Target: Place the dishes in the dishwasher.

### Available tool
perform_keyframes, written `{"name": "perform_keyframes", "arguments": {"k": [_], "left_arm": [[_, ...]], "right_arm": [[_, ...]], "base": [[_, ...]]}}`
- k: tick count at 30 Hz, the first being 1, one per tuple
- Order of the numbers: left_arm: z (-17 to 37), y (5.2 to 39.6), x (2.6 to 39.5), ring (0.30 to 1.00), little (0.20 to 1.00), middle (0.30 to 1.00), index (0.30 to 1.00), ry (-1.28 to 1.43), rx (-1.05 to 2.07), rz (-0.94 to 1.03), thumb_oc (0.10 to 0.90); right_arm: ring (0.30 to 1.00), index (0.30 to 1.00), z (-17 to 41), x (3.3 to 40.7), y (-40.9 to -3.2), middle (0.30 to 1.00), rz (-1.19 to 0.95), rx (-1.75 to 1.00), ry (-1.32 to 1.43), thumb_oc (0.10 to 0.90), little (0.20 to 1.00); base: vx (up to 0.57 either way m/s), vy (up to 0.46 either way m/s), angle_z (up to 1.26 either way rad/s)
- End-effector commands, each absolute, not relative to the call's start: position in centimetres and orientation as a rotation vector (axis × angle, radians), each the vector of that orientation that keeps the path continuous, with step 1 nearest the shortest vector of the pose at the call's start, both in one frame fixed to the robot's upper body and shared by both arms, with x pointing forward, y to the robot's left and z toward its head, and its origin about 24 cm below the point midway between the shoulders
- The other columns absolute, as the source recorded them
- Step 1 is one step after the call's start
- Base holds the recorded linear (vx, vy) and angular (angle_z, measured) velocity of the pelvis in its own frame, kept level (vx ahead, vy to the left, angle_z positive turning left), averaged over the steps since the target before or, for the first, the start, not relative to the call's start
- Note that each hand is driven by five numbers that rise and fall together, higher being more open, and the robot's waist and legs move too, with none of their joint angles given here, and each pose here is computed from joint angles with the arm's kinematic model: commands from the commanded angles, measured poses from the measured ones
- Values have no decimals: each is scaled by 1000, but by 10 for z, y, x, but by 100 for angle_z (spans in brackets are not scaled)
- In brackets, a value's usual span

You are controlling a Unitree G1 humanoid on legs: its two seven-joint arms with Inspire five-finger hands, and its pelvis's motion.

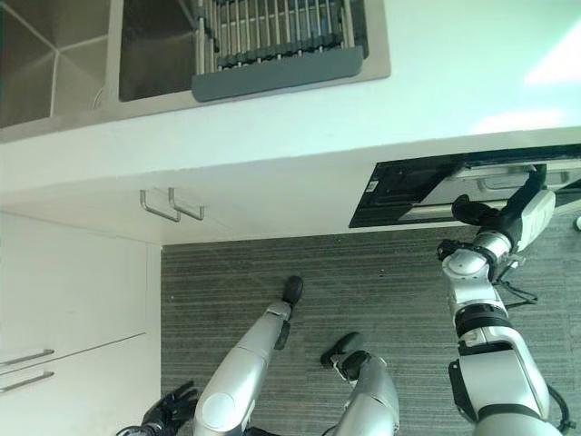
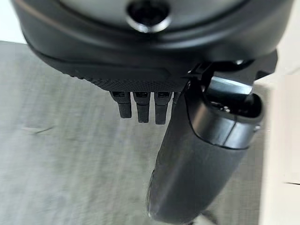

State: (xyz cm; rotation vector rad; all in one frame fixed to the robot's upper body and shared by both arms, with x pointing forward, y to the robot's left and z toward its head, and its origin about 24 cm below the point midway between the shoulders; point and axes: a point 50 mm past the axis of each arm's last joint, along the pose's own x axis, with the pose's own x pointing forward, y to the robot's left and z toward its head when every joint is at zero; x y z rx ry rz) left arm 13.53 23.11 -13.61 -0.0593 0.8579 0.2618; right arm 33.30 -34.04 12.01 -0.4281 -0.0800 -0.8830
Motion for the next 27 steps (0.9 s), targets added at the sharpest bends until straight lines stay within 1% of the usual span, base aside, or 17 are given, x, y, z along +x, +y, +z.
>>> {"name": "perform_keyframes", "arguments": {"k": [1,2,3,5,7,9,10,11,14,15,16,20,25,26,27], "left_arm": [[-106,276,149,900,900,900,900,663,235,349,800],[-96,282,156,900,900,900,900,602,308,384,800],[-91,287,158,900,900,900,900,578,338,413,800],[-84,295,158,900,900,900,900,544,368,458,800],[-80,304,151,900,900,900,900,528,380,498,800],[-78,306,146,900,900,900,900,521,325,490,800],[-79,305,144,900,900,900,900,523,292,484,800],[-80,304,143,900,900,900,900,525,280,484,800],[-83,293,143,900,900,900,900,509,100,430,800],[-90,280,145,900,900,900,900,523,-142,380,800],[-100,260,145,900,900,900,900,585,-351,330,800],[-117,229,141,900,900,900,900,706,-477,157,800],[-132,210,130,900,900,900,900,877,-525,23,800],[-137,206,124,900,900,900,900,938,-546,-6,800],[-146,200,109,900,900,900,900,1044,-605,-27,800]], "right_arm": [[900,900,259,370,-248,900,-387,-591,-725,800,900],[900,900,216,367,-246,900,-359,-560,-630,800,900],[900,900,185,361,-244,900,-341,-546,-564,800,900],[900,900,142,350,-240,900,-317,-511,-447,800,900],[900,900,83,322,-234,900,-272,-498,-306,800,900],[900,900,37,292,-235,900,-257,-455,-152,800,900],[900,900,18,279,-237,900,-255,-431,-74,800,900],[900,900,12,275,-238,900,-254,-427,-51,800,900],[900,900,-34,236,-246,900,-274,-359,159,800,900],[900,900,-51,218,-247,900,-294,-338,239,800,900],[900,900,-64,203,-248,900,-333,-321,292,800,900],[900,900,-77,188,-257,900,-415,-275,373,800,900],[900,900,-81,181,-264,900,-378,-270,391,800,900],[900,900,-82,180,-263,900,-356,-263,402,800,900],[900,900,-87,177,-262,900,-320,-230,438,800,900]], "base": [[20,38,7],[42,59,-2],[51,56,-2],[57,8,9],[87,-66,-5],[47,-119,0],[22,-83,-1],[18,-63,-10],[-7,-88,-35],[-8,-171,-48],[-95,-163,-56],[-69,-130,-42],[-33,-42,-42],[-55,-27,-52],[-40,-29,-63]]}}
